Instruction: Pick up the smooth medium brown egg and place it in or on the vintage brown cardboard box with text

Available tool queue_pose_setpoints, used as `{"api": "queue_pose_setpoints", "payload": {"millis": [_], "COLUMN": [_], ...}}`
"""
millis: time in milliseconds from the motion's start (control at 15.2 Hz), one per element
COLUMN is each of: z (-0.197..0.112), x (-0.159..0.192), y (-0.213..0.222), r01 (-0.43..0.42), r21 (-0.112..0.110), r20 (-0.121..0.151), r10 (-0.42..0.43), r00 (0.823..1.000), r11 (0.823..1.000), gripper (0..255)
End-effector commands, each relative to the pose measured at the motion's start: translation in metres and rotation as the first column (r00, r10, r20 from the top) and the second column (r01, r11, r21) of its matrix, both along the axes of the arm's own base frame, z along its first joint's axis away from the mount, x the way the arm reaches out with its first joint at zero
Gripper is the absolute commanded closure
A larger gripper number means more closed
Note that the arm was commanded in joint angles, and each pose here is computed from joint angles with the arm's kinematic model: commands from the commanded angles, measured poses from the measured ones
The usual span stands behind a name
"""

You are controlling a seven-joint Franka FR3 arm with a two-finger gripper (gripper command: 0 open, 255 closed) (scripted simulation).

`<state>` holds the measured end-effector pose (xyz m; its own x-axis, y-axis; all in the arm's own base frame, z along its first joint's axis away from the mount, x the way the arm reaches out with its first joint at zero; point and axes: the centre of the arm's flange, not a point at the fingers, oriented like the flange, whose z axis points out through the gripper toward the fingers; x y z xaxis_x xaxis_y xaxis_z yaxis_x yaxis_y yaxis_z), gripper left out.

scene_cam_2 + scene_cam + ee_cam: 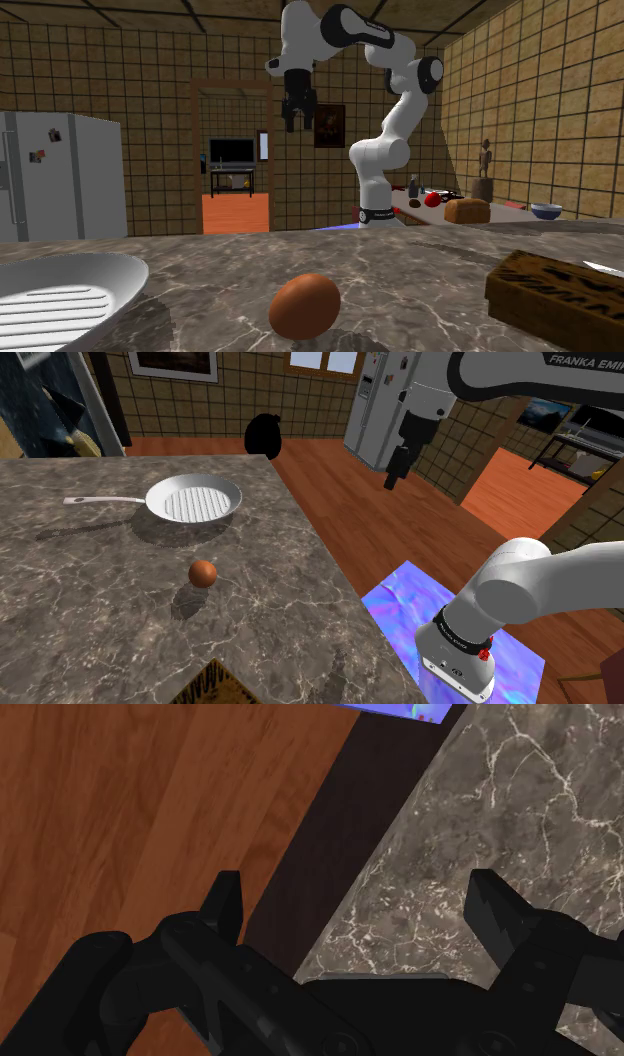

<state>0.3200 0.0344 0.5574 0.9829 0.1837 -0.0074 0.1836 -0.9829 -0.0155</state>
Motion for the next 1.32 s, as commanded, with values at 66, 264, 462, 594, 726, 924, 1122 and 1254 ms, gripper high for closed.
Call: {"api": "queue_pose_setpoints", "payload": {"millis": [66,264,462,594,726,924,1122,1254], "z": [-0.005,-0.019,-0.033,-0.043,-0.053,-0.067,-0.082,-0.092], "x": [0.004,0.016,0.028,0.036,0.044,0.056,0.068,0.076], "y": [0.012,0.048,0.083,0.107,0.130,0.166,0.201,0.225], "r01": [-0.001,-0.003,-0.006,-0.008,-0.009,-0.012,-0.014,-0.016], "r21": [-0.002,-0.008,-0.014,-0.018,-0.023,-0.029,-0.035,-0.039], "r20": [0.002,0.007,0.013,0.017,0.021,0.026,0.032,0.035], "r10": [0.001,0.004,0.006,0.008,0.010,0.013,0.015,0.017], "r00": [1.000,1.000,1.000,1.000,1.000,1.000,0.999,0.999], "r11": [1.000,1.000,1.000,1.000,1.000,1.000,0.999,0.999], "gripper": [0,0,0,0,0,0,0,0]}}
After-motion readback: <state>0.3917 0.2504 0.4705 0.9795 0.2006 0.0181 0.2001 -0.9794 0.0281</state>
